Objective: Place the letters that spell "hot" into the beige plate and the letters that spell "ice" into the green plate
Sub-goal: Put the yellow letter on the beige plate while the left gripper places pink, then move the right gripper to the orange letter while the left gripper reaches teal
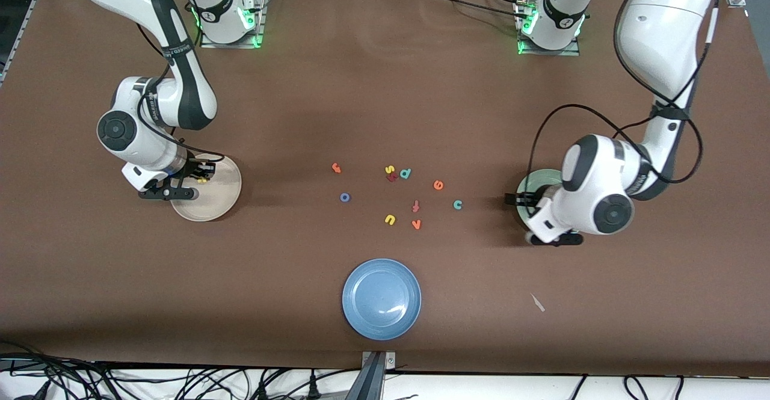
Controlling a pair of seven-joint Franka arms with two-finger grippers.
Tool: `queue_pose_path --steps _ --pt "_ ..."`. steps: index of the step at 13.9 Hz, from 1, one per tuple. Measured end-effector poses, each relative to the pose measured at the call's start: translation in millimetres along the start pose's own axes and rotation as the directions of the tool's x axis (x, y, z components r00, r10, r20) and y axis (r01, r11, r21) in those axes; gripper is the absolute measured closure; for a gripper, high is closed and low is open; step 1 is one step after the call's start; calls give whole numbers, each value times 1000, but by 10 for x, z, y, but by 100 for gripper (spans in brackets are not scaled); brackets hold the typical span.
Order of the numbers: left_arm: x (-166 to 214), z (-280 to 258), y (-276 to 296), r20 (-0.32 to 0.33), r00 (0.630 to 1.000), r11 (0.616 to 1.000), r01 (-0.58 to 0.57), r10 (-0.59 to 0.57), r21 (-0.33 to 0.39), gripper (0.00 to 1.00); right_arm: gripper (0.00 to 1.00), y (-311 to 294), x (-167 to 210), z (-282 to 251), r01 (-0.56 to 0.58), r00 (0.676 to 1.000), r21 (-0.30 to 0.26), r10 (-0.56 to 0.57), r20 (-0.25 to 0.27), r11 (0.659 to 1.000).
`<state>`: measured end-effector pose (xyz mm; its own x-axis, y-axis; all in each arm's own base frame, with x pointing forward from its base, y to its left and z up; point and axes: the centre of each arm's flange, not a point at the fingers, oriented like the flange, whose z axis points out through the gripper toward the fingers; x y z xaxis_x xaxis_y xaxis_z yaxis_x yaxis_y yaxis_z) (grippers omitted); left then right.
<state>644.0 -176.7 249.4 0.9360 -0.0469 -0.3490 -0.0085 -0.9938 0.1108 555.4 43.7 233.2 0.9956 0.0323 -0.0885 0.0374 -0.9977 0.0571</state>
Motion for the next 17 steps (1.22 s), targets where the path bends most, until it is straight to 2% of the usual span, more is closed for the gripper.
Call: queue_pose_path --steps 2,4,6,7,10,14,15,17 --pt "-109 27 505 -4 997 997 -75 75 9 0 51 -68 -7 0 16 1000 2 -16 4 1000" --pt "-169 148 904 -35 990 990 -138 139 33 0 30 -238 -1 -53 38 999 12 -39 33 999" --pt "-165 332 1191 -88 970 968 -214 226 129 0 10 -592 22 -182 68 995 31 -70 68 997" --pt "-152 427 1275 -105 963 960 -230 248 160 0 1 -842 22 -251 69 995 39 -71 70 997" --pt "-70 572 1354 -162 960 966 -200 226 161 0 0 -1645 -110 -330 130 990 58 -133 56 990" --pt "47 690 1286 -200 960 975 -171 197 141 4 0 -2359 -291 -181 232 973 59 -232 -13 971" --pt "59 729 1272 -198 962 977 -162 188 139 13 0 -2486 -326 -118 230 973 56 -229 -29 972" --pt "54 802 1280 -190 967 980 -145 169 136 37 0 -2737 -417 36 204 978 48 -202 -50 978"
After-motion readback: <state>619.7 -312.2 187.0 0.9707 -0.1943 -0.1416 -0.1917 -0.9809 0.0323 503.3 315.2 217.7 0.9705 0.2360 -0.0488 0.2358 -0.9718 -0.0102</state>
